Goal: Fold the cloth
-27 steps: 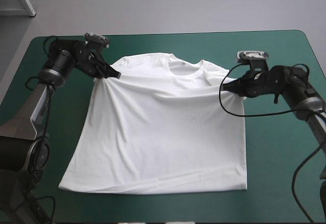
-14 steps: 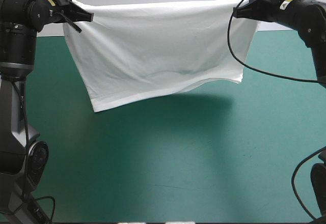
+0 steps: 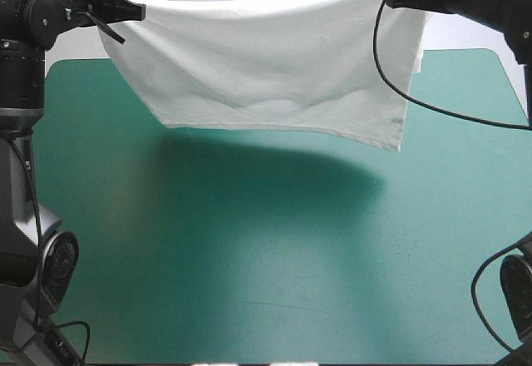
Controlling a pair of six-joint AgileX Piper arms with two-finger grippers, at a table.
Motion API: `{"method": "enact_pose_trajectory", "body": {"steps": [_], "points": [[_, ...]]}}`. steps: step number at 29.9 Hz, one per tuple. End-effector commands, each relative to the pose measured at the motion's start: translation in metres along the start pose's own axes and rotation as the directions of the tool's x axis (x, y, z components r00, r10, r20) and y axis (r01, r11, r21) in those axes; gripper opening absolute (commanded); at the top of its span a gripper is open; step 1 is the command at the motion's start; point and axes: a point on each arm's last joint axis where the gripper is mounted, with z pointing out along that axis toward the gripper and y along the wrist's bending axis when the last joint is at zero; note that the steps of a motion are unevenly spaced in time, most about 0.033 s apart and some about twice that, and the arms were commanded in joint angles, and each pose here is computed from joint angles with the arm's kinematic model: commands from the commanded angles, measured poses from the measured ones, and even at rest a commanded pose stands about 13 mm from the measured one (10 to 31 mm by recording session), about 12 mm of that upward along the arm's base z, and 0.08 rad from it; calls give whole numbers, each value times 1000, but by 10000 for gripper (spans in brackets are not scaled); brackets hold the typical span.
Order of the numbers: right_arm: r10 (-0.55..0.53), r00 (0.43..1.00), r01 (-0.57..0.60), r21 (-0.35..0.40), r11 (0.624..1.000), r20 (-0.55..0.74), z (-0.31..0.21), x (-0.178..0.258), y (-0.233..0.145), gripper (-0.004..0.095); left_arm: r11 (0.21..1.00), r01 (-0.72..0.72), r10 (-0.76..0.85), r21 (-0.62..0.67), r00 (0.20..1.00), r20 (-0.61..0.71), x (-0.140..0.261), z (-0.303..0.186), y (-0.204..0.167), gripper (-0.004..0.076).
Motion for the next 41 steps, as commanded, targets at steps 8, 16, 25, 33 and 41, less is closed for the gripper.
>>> {"method": "enact_pose_trajectory", "body": {"steps": [8, 16, 25, 33, 41], "points": [[-2, 964, -8, 37, 999, 267, 61, -7, -11, -18, 998, -34, 52, -59, 943, 328, -29, 16, 1, 19], [-11, 861, -29, 71, 997, 508, 58, -28, -18, -17, 991, -27, 91, -132, 858, 506, -42, 24, 10, 19], [9, 923, -47, 90, 995, 384, 68, -15, -33, -17, 995, -2, 42, -97, 910, 413, -27, 48, 19, 19], [123, 990, -118, 71, 990, -71, 140, 63, -47, -17, 999, -44, 44, -15, 999, 6, 29, 120, 5, 19], [136, 816, -160, 6, 987, -562, 181, 146, -42, -17, 996, -26, 58, 80, 901, -430, 94, 168, -10, 19]]}}
